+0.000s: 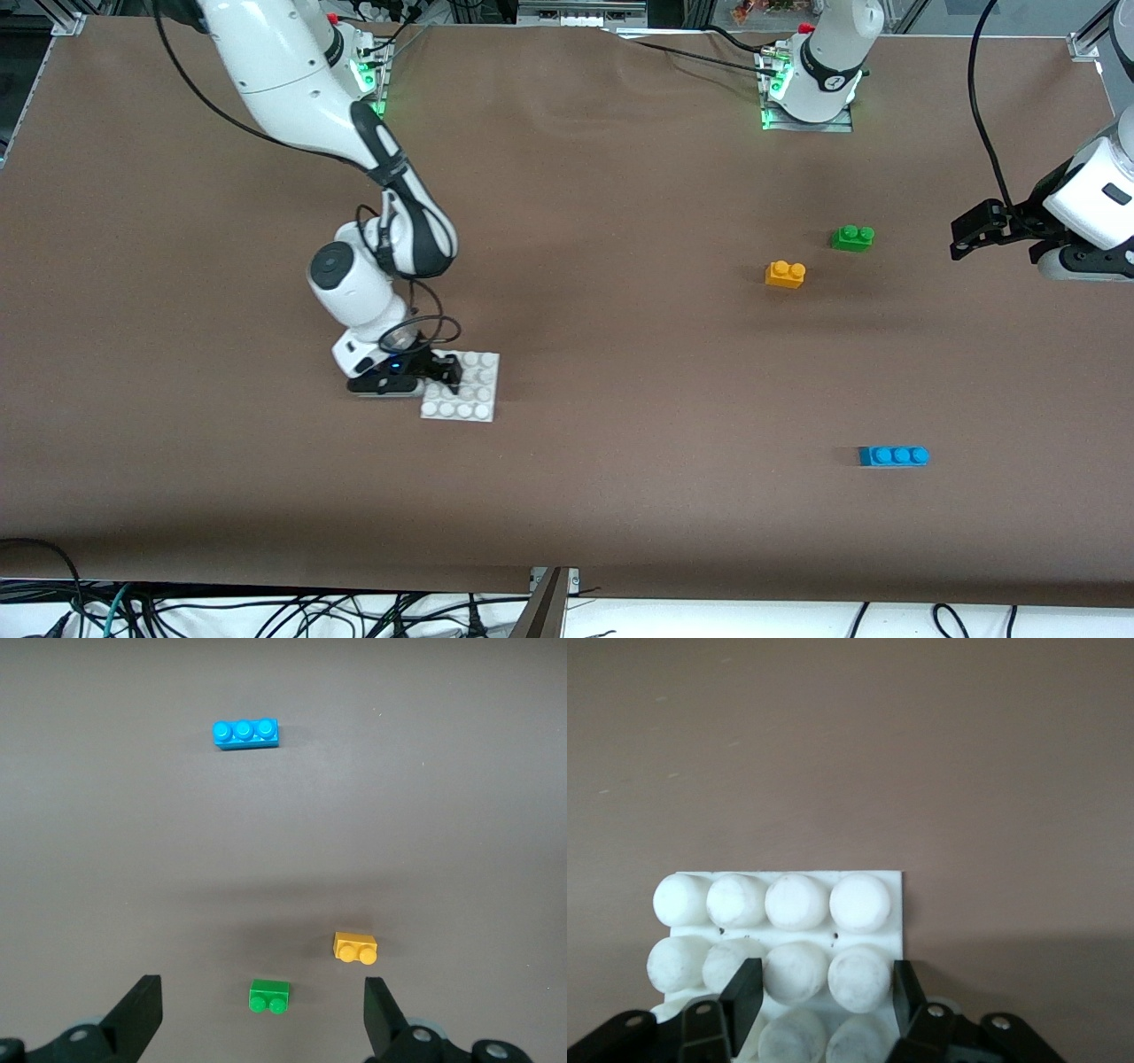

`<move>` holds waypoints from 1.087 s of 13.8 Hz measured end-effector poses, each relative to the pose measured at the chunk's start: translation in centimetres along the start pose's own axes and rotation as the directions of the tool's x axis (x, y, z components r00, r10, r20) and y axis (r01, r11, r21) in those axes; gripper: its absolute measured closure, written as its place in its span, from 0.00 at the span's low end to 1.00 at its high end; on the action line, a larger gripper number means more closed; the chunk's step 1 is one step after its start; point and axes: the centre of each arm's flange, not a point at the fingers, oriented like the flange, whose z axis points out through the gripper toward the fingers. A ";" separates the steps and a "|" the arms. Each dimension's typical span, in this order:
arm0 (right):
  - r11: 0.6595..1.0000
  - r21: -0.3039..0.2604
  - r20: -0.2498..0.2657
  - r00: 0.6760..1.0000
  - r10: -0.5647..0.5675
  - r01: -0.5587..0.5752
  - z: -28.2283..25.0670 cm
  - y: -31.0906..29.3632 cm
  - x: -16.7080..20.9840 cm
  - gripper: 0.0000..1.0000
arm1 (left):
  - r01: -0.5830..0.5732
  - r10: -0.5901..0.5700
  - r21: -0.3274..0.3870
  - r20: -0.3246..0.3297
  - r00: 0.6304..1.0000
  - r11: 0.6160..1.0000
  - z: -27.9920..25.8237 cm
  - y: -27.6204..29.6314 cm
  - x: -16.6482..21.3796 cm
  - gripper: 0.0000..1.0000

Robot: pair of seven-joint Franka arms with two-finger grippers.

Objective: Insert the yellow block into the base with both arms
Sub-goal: 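Push the white base plate with the right gripper toward the table middle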

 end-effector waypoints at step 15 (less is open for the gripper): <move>0.998 0.061 -0.002 1.000 0.029 -0.028 0.9 -15.8 -11.0 0.34 | 0.000 0.000 0.000 0.000 1.000 1.000 0.0 0.0 0.0 0.00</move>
